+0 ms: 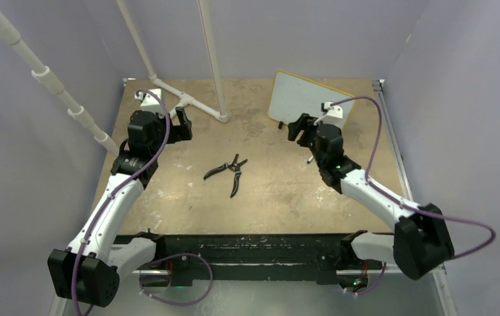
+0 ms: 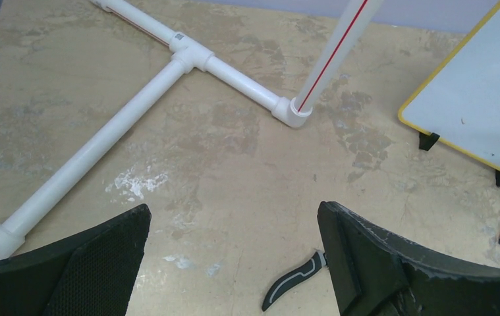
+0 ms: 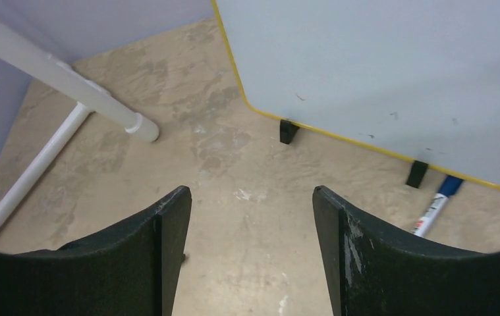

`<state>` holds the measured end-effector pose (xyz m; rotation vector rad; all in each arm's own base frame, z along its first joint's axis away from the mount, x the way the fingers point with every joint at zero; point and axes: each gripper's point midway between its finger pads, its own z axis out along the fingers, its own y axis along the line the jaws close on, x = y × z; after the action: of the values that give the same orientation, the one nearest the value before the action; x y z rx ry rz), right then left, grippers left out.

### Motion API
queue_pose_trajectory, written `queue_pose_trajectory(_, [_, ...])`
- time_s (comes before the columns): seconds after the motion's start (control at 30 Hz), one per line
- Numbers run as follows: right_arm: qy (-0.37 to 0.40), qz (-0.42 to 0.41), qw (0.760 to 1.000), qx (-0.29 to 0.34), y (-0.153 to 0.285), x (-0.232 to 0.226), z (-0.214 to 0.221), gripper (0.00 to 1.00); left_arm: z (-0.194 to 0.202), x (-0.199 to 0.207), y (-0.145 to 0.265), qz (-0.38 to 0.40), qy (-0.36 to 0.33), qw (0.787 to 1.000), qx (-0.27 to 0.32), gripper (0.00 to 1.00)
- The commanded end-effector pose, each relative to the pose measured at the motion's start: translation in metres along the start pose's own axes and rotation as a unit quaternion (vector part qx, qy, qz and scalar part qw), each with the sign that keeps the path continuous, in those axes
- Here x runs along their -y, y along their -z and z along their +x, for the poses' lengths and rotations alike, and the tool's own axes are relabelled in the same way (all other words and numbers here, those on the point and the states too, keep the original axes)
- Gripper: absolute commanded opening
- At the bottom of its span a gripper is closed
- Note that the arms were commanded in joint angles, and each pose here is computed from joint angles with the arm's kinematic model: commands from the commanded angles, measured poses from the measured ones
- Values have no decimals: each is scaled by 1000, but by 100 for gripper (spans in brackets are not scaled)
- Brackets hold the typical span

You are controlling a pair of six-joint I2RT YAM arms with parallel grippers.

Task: Write a sentence on the whiteboard
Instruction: Move the whiteboard to the center of the board.

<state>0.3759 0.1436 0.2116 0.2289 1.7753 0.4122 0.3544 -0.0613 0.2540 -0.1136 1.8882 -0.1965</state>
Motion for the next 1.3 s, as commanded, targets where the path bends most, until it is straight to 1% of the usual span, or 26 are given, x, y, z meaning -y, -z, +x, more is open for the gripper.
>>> queue_pose_trajectory(0.0, [-56, 26, 996, 60, -33, -23, -22, 70, -12, -1, 1, 3, -5, 1000, 21, 97])
queue_pose_trajectory(0.17, [-47, 34, 998, 31, -85, -39, 8, 67, -7, 3, -2, 11, -4, 1000, 9, 97])
queue_pose_trajectory(0.27, [-36, 58, 998, 0, -113, -35, 37, 64, -6, 4, -2, 15, -4, 1000, 6, 97])
queue_pose_trajectory(0.37, [-39, 82, 996, -18, -128, -28, 58, 61, -6, 5, -2, 19, -6, 1000, 6, 97])
queue_pose_trajectory(0.73, [-34, 150, 987, -46, -156, 2, 114, 58, -1, 12, -6, 39, -7, 999, -4, 97])
queue_pose_trajectory(0.97, [-22, 174, 983, -56, -167, 13, 132, 52, 0, 13, -7, 41, -8, 999, -6, 97])
queue_pose_trajectory(1.1, [-15, 184, 980, -69, -174, 14, 137, 47, 1, 13, -8, 41, -8, 999, -8, 97])
queue_pose_trajectory(1.27, [-22, 198, 977, -69, -174, 20, 138, 45, 0, 13, -7, 42, -9, 999, -7, 97])
